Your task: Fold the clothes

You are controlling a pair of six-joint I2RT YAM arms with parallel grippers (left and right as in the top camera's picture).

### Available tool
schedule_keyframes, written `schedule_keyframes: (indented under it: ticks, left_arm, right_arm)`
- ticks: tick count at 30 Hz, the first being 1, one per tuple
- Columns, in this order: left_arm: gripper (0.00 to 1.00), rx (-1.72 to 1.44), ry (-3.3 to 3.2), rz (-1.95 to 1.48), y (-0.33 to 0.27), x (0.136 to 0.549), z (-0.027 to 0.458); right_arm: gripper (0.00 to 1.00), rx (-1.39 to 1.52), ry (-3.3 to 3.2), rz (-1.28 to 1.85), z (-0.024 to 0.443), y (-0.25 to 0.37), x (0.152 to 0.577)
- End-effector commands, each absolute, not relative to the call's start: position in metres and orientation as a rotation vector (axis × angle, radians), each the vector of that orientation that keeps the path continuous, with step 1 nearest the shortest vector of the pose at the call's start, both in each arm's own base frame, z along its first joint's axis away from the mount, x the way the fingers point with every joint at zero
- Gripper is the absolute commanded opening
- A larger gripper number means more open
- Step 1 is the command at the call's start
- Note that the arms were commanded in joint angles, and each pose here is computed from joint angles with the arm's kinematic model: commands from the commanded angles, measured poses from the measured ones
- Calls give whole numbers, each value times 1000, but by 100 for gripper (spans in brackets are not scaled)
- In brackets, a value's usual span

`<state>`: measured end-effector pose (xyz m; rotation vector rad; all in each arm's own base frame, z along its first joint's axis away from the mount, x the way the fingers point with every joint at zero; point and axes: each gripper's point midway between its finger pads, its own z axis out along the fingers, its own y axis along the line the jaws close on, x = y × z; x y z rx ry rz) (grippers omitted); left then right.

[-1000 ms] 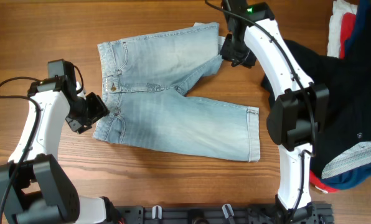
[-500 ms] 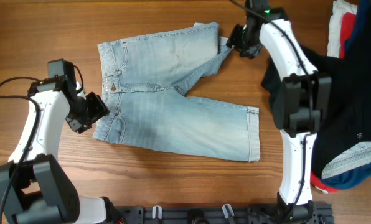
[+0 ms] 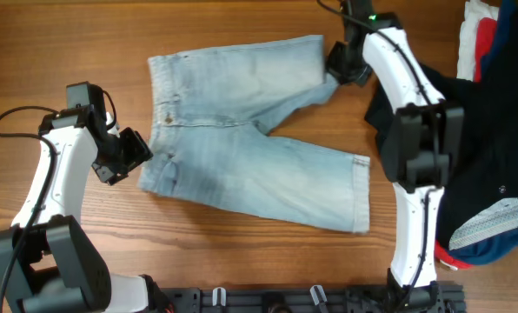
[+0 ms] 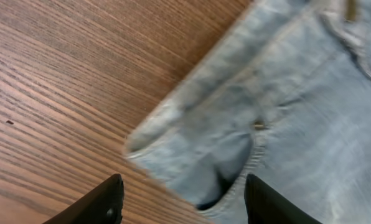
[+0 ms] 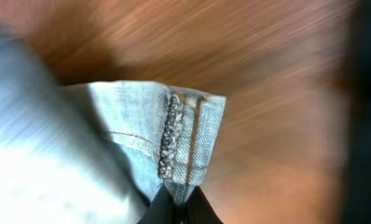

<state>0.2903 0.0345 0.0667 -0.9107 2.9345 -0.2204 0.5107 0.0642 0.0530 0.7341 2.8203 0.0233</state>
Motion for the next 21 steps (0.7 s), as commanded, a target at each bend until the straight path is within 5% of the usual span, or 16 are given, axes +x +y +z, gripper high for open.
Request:
schedule_keyframes:
  ticks: [1, 7, 11, 17, 18, 21]
  left_arm:
    - [62, -879, 2956, -209, 34, 288, 63]
    - [62, -880, 2960, -209, 34, 287, 63]
    - [61, -871, 2941, -230, 32, 293, 63]
    - [54, -563, 2638, -562, -11, 379, 96]
    - [65, -476, 2590, -562, -20, 393, 103]
    - [77, -288, 2496, -557, -46, 421, 111]
  right_arm:
    - [15, 752, 2626, -283, 124, 16, 505]
    - [20, 745, 2886, -564, 102, -4, 433]
    - [21, 739, 2907, -582, 101, -5, 427]
    - [20, 546, 3012, -166, 89, 41, 446]
    - [20, 544, 3018, -146, 89, 43, 446]
    - [20, 509, 3042, -128, 89, 46, 443]
